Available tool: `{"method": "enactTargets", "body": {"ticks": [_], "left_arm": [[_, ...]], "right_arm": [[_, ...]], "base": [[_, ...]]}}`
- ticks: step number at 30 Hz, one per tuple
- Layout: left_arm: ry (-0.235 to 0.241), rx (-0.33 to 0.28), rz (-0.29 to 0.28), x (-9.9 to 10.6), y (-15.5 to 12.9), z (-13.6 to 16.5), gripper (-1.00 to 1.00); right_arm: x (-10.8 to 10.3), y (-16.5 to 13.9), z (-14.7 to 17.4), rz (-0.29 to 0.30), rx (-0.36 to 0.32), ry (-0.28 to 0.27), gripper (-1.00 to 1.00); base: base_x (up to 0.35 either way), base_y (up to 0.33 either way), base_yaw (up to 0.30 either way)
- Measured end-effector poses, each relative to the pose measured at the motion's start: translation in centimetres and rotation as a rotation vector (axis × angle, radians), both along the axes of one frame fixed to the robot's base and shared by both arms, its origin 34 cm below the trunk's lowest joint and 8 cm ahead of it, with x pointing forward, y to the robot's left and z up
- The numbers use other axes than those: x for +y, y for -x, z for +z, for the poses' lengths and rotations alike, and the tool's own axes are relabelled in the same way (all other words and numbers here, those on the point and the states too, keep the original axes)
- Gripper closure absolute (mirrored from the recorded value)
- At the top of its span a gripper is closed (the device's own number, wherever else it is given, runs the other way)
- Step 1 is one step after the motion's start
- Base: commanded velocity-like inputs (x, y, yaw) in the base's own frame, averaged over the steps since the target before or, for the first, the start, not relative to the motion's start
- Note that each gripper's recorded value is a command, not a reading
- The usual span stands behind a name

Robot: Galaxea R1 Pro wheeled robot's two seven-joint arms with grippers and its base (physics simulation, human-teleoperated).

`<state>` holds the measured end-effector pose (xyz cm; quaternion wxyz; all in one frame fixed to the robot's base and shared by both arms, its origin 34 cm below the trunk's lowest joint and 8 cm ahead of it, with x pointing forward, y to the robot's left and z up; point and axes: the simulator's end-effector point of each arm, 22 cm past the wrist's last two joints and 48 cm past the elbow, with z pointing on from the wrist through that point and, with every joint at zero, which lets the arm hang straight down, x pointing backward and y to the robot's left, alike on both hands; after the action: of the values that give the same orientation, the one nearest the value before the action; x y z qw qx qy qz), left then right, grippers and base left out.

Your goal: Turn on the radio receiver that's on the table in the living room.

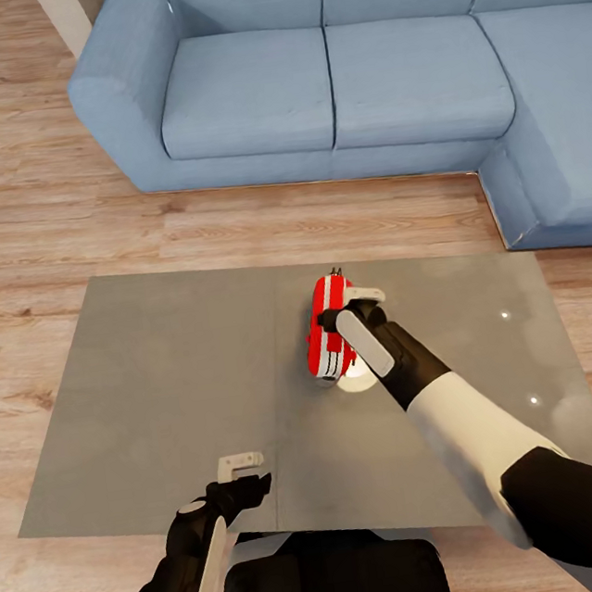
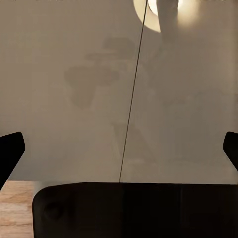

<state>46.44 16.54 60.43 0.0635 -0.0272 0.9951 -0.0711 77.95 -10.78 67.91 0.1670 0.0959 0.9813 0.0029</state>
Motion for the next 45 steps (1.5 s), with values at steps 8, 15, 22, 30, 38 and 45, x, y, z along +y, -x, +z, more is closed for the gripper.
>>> {"method": "enactTargets", "body": {"ticks": [8, 15, 22, 30, 38, 45], "left_arm": [[0.000, -0.001, 0.000, 0.0, 0.0, 0.0, -1.00], [-0.001, -0.001, 0.000, 0.0, 0.0, 0.0, -1.00], [-0.001, 0.000, 0.000, 0.0, 0.0, 0.0, -1.00], [-0.001, 0.000, 0.000, 0.0, 0.0, 0.0, -1.00], [0.000, 0.000, 0.000, 0.0, 0.0, 0.0, -1.00], [0.001, 0.001, 0.000, 0.0, 0.0, 0.0, -1.00]], "right_arm": [[1.2, 0.1, -0.1, 0.013, -0.002, -0.035, -1.00], [1.4, 1.3, -1.6, 0.020, 0.027, -0.049, -1.00], [1.5, 1.6, -2.3, 0.027, 0.028, -0.070, -1.00], [1.9, 1.4, -2.1, 0.030, 0.020, -0.076, -1.00], [2.0, 1.4, -2.1, 0.031, 0.020, -0.079, -1.00], [2.0, 1.4, -2.1, 0.033, 0.021, -0.079, -1.00]], "base": [[0.000, 0.000, 0.000], [0.000, 0.000, 0.000], [0.000, 0.000, 0.000], [0.000, 0.000, 0.000], [0.000, 0.000, 0.000], [0.000, 0.000, 0.000]]}}
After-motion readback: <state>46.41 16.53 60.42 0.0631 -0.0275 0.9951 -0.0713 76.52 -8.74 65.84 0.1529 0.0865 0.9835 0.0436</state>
